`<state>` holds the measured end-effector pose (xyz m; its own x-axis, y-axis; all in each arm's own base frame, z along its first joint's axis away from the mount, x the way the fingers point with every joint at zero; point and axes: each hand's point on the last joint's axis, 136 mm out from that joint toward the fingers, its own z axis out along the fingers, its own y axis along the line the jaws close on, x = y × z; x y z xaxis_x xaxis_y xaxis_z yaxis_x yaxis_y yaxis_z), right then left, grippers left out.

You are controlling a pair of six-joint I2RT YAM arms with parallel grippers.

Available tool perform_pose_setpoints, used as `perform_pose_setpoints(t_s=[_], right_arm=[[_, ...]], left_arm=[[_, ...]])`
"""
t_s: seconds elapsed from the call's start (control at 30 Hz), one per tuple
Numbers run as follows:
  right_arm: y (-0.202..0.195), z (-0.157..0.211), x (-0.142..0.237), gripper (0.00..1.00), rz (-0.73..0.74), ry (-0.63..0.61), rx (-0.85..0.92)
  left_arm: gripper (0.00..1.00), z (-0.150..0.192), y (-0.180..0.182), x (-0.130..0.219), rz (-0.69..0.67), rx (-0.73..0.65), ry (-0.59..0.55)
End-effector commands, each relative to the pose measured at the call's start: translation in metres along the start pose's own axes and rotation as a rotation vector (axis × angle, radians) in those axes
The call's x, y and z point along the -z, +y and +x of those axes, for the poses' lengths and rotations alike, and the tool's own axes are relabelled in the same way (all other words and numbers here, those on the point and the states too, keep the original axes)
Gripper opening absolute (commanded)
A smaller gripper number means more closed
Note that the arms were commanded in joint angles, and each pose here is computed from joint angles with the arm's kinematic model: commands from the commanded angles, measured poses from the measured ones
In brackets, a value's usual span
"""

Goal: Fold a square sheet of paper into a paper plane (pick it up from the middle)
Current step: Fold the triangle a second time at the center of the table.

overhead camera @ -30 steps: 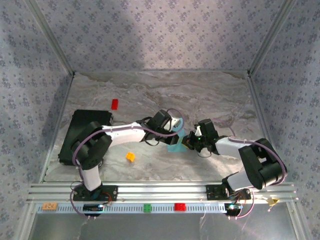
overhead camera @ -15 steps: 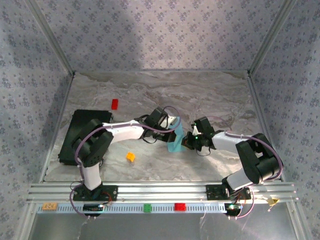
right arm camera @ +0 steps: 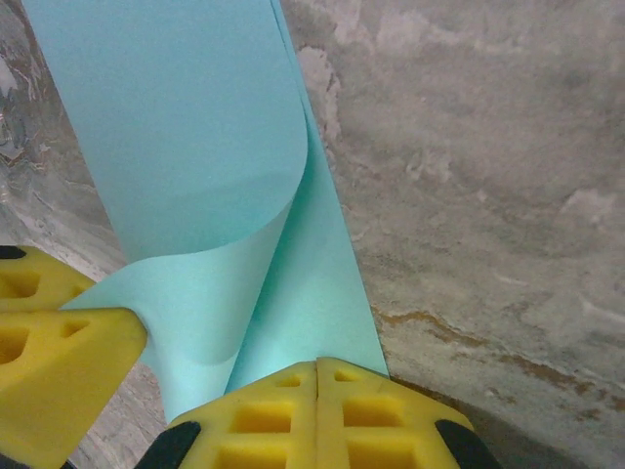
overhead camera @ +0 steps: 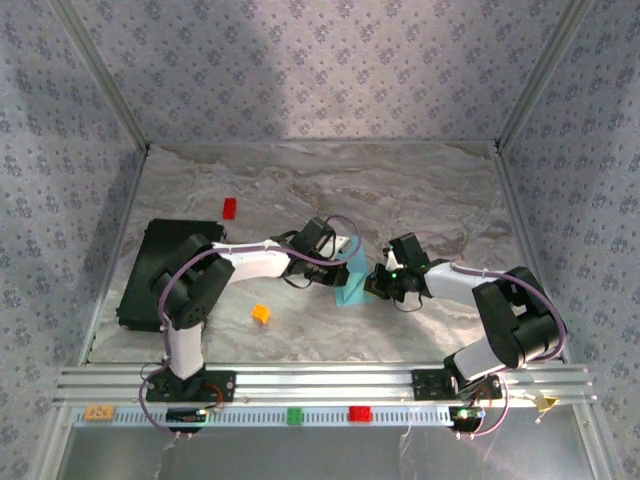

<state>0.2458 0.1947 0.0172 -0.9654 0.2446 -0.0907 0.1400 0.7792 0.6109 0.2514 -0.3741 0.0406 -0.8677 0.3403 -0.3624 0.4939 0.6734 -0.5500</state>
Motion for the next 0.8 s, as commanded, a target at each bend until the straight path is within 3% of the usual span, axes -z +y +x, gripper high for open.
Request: perform_pose_setpoints(t_s=[0.0,0.4,0.77], right_arm=[[-0.032,0.014,0.0,0.04,0.131,0.037,-0.037],[-0.03,0.013,0.001,0.04,0.119,0.033,-0.04],[0.026,-0.004,0.01,0.07,-0.064,-0.002,0.02]], left_arm=[[0.0,-0.005,0.008,-0.001,-0.036,-0.012,0.0],[0.0,0.008,0.024,-0.01,-0.083,0.012,0.045],[0.0,0.015,0.015,-0.014,-0.017,0.038,0.058]])
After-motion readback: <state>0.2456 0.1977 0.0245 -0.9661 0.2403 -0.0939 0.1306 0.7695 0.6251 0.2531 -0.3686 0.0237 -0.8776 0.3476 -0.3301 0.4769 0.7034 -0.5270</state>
